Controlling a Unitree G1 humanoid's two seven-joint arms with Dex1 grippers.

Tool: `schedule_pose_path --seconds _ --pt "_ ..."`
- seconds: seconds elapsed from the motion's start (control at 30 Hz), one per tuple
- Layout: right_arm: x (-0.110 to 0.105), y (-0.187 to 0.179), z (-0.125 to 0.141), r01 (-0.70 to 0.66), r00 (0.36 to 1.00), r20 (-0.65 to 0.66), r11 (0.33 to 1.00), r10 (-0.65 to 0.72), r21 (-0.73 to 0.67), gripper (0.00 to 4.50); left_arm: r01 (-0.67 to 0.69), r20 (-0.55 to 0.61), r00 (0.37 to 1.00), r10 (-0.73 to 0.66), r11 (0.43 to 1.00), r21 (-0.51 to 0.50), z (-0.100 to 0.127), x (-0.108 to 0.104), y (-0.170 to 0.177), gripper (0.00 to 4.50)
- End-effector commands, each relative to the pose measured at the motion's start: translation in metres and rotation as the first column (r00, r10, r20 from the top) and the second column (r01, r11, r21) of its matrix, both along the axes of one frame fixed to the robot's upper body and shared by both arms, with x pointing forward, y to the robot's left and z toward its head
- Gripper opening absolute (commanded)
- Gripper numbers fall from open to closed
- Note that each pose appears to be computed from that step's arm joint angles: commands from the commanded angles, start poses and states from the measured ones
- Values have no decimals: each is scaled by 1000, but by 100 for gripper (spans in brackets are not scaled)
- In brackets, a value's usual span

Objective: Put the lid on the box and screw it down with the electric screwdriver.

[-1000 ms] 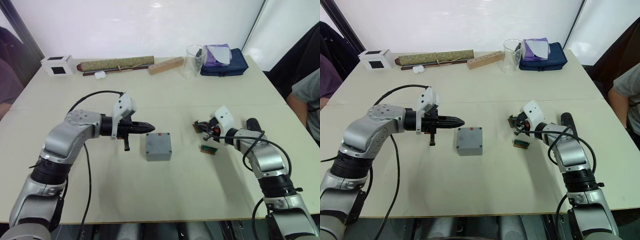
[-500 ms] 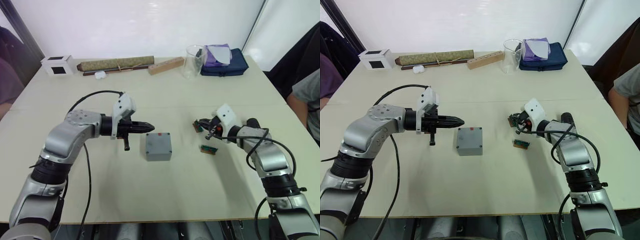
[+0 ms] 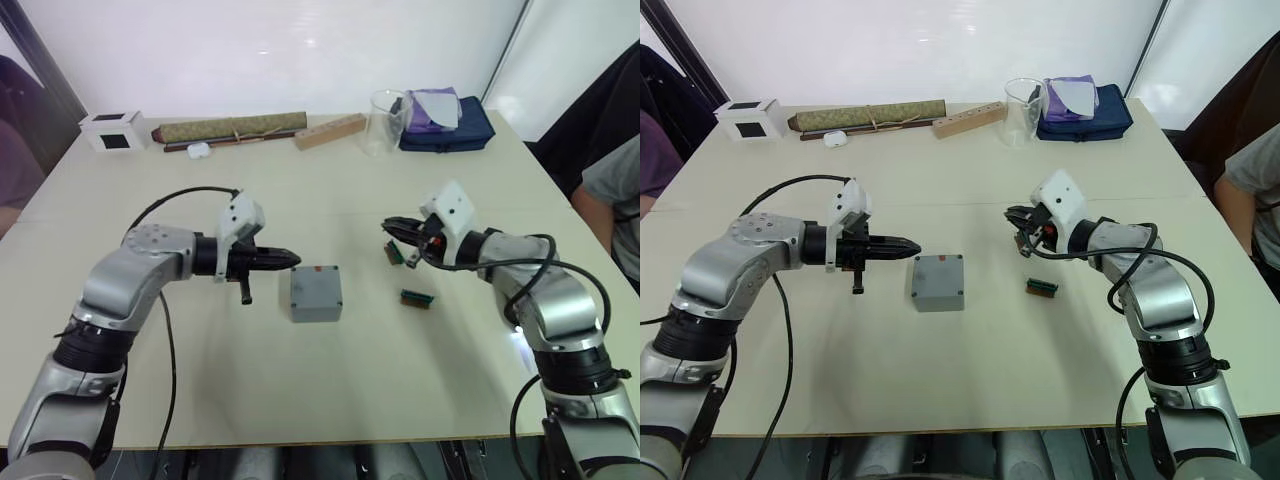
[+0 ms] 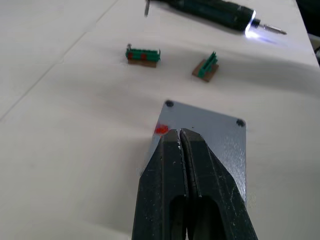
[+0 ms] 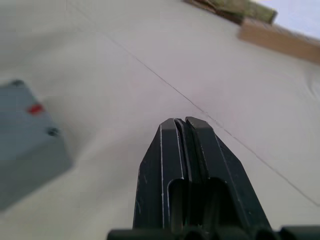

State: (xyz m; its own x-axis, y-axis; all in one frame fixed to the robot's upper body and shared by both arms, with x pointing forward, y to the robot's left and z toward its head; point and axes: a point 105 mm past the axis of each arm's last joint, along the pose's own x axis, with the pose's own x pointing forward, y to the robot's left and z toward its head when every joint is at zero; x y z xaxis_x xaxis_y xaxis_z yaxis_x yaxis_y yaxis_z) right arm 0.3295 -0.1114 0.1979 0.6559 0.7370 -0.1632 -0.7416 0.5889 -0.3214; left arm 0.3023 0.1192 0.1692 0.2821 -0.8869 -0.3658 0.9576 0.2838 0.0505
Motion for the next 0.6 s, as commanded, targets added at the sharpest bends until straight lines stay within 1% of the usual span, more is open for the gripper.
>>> schedule_pose_path --seconds 0.03,0.17,0.33,0.6 --pt "-18 30 5 -109 994 20 994 109 9 4 16 22 1000 -16 1000 16 5 -10 5 0" --pt "-23 39 -3 -141 990 -4 990 141 0 4 -2 21 1000 2 1000 9 4 -11 5 0" --pt "-23 40 -21 -154 987 -43 987 152 -50 4 -12 22 1000 12 1000 -3 3 -11 0 0" --pt "-22 36 -27 -151 988 -55 986 147 -71 4 -20 27 999 20 1000 -4 4 -10 1 0"
